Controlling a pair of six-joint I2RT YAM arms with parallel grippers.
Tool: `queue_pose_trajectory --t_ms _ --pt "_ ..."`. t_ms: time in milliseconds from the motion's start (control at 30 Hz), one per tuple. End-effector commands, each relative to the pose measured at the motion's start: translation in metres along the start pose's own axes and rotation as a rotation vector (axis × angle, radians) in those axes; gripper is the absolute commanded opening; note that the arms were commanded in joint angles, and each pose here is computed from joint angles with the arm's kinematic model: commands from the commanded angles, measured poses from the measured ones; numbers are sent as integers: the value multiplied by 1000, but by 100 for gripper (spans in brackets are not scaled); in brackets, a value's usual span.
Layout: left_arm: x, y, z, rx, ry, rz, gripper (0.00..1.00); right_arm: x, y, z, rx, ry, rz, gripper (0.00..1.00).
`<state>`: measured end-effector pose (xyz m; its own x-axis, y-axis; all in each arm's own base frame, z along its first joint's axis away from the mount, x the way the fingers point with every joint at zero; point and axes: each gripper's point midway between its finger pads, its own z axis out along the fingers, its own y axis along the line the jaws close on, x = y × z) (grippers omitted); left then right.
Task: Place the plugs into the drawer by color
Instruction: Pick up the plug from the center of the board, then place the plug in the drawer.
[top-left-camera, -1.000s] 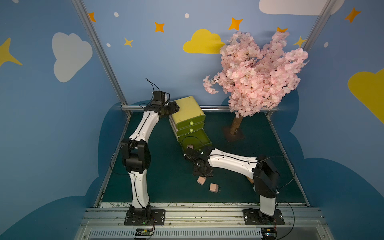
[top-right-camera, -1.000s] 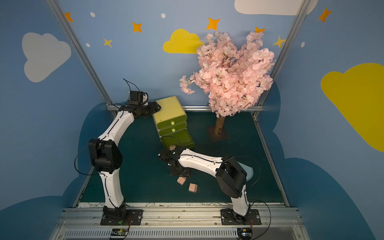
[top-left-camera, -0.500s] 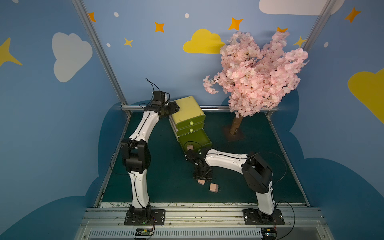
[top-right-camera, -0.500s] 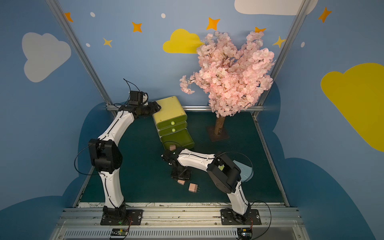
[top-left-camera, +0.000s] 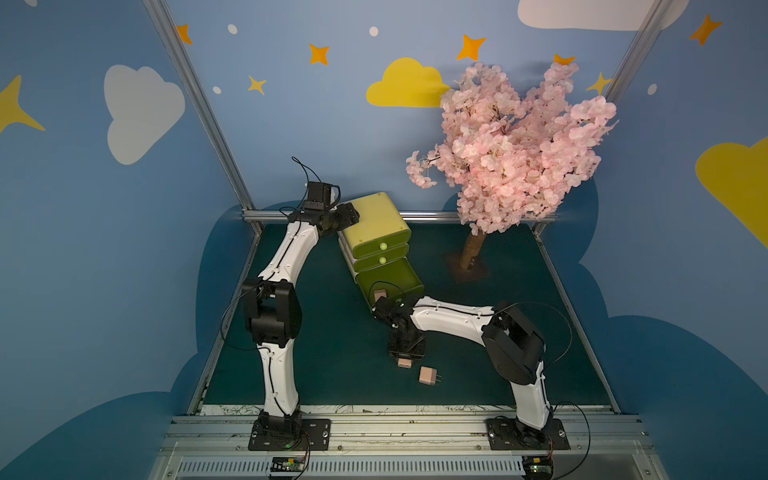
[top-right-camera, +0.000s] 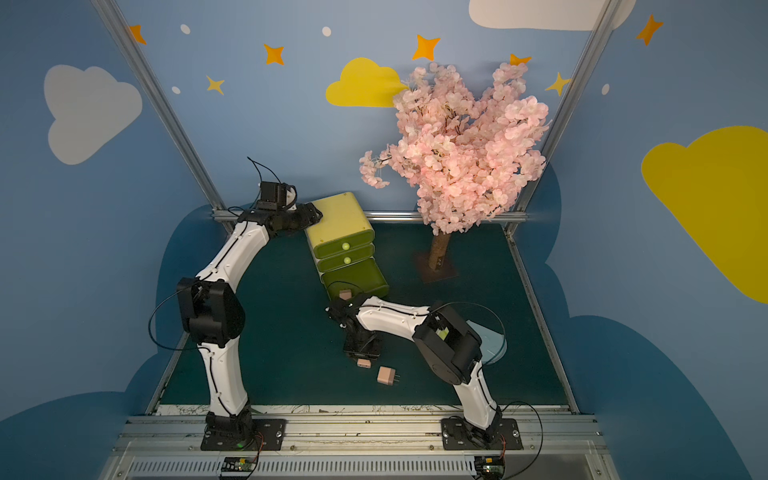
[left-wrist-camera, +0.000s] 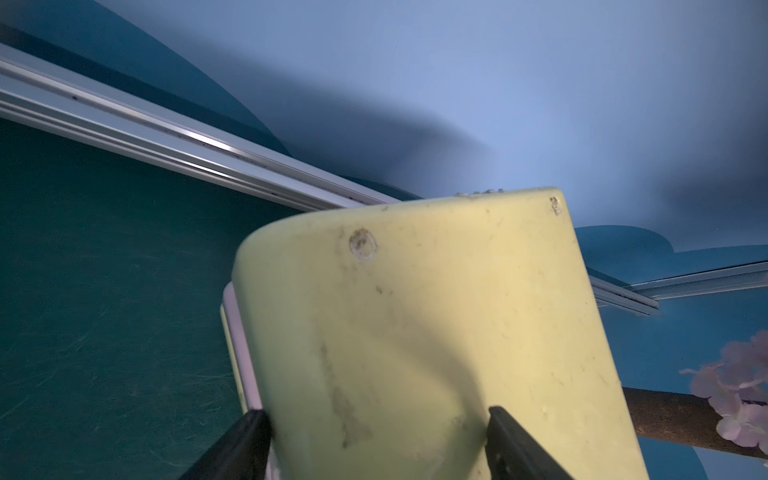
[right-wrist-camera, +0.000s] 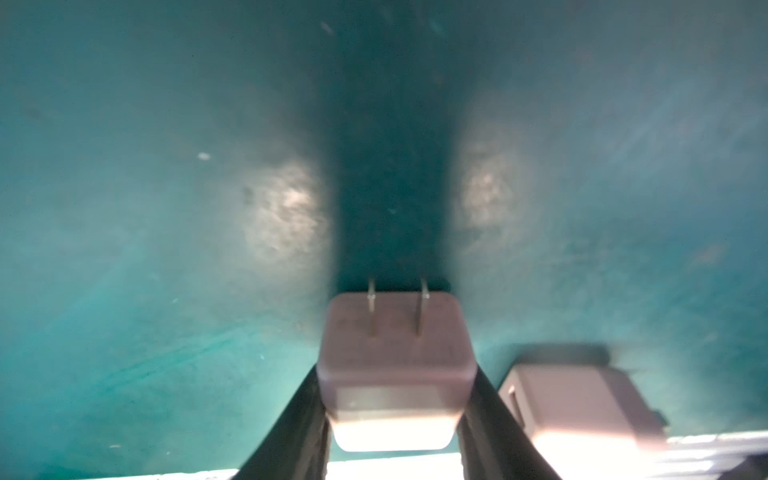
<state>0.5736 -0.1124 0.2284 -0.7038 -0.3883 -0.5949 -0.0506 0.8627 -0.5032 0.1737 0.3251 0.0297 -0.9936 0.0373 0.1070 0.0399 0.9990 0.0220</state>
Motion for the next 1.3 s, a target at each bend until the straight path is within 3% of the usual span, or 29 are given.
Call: queue_pose_trajectory --t_ms 0,200,400,833,1267 --pt "44 5 6 -35 149 15 81 -21 9 -49 -67 -152 -180 22" --pt "41 3 3 -37 136 23 81 -41 25 -114 -198 -415 -462 20" --pt "42 2 4 -30 141 13 81 -81 34 -153 -123 -609 -613 20" --pt "41 1 4 -35 134 22 81 -164 68 -141 -117 -580 -674 20" --pt "41 1 6 -35 137 22 81 -190 69 -105 -139 -511 -661 21"
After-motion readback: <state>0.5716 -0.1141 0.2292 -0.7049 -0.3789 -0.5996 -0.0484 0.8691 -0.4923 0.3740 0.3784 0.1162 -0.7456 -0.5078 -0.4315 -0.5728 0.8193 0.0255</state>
